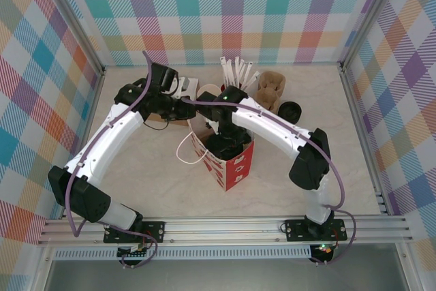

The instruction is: Pack the takeout coffee

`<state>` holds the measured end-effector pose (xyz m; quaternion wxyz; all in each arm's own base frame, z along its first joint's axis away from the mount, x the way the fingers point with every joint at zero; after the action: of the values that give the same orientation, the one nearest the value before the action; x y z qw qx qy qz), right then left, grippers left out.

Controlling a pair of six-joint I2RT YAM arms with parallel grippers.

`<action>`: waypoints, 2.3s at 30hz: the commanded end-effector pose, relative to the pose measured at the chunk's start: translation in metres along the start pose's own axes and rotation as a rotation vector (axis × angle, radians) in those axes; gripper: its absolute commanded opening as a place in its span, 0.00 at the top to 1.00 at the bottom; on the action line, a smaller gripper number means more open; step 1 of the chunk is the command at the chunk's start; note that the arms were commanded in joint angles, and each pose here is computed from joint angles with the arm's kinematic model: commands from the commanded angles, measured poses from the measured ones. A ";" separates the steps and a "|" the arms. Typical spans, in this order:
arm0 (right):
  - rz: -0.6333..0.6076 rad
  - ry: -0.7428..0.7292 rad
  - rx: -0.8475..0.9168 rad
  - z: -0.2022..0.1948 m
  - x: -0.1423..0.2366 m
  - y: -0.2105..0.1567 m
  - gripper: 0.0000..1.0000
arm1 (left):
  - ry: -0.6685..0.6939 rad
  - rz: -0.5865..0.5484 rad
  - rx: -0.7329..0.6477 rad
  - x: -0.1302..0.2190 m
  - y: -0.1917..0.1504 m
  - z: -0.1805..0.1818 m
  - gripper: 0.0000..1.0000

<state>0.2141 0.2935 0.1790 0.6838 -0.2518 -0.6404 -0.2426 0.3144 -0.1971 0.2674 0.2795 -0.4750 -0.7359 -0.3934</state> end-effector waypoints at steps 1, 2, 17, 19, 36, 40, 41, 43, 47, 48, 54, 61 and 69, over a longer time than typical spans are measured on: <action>0.045 -0.008 0.012 -0.004 -0.010 -0.003 0.18 | 0.012 0.002 0.009 0.001 -0.004 0.002 0.84; 0.048 -0.007 0.012 -0.004 -0.010 -0.004 0.17 | 0.011 0.002 0.009 0.002 -0.004 0.002 0.84; 0.077 0.004 -0.001 -0.010 -0.030 -0.001 0.17 | 0.017 0.007 0.007 0.000 -0.004 0.003 0.84; 0.081 0.007 -0.001 -0.010 -0.034 0.000 0.17 | 0.018 0.007 0.006 0.000 -0.004 0.003 0.84; 0.118 0.043 0.002 -0.005 -0.063 0.002 0.17 | 0.023 0.009 0.010 -0.002 -0.003 0.004 0.84; 0.129 0.044 -0.001 -0.005 -0.071 0.002 0.17 | 0.025 0.011 0.012 -0.003 -0.004 0.005 0.84; 0.133 0.044 -0.001 -0.005 -0.073 0.002 0.17 | 0.024 0.011 0.012 -0.003 -0.004 0.005 0.84; 0.135 0.042 -0.003 -0.006 -0.075 0.001 0.17 | 0.024 0.012 0.013 -0.003 -0.004 0.005 0.84; 0.131 0.043 -0.003 -0.006 -0.075 0.001 0.17 | 0.025 0.012 0.012 -0.003 -0.005 0.005 0.84; 0.127 0.044 -0.005 -0.006 -0.074 0.001 0.17 | 0.025 0.010 0.012 -0.003 -0.005 0.005 0.84; 0.117 0.048 -0.007 -0.005 -0.073 0.003 0.17 | 0.024 0.014 0.012 -0.004 -0.005 0.005 0.84; 0.112 0.047 -0.005 -0.005 -0.074 0.004 0.17 | 0.025 0.011 0.014 -0.004 -0.005 0.006 0.84; 0.093 0.048 -0.003 -0.005 -0.072 0.005 0.17 | 0.027 0.011 0.016 -0.005 -0.005 0.006 0.84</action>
<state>0.2203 0.2957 0.1118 0.7026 -0.2753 -0.6165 -0.2246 0.3167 -0.1925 0.2638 0.2902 -0.4617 -0.7377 -0.3982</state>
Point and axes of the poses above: each hand's point on the last joint's axis, 136 mm out from that joint toward the fingers, its own x axis back along the fingers, its own z axis along the line the jaws close on, y = z × x, the point moved 1 cm from there along x, back along the fingers, and after that the axes turned 15 degrees about x, right-handed, at the moved point
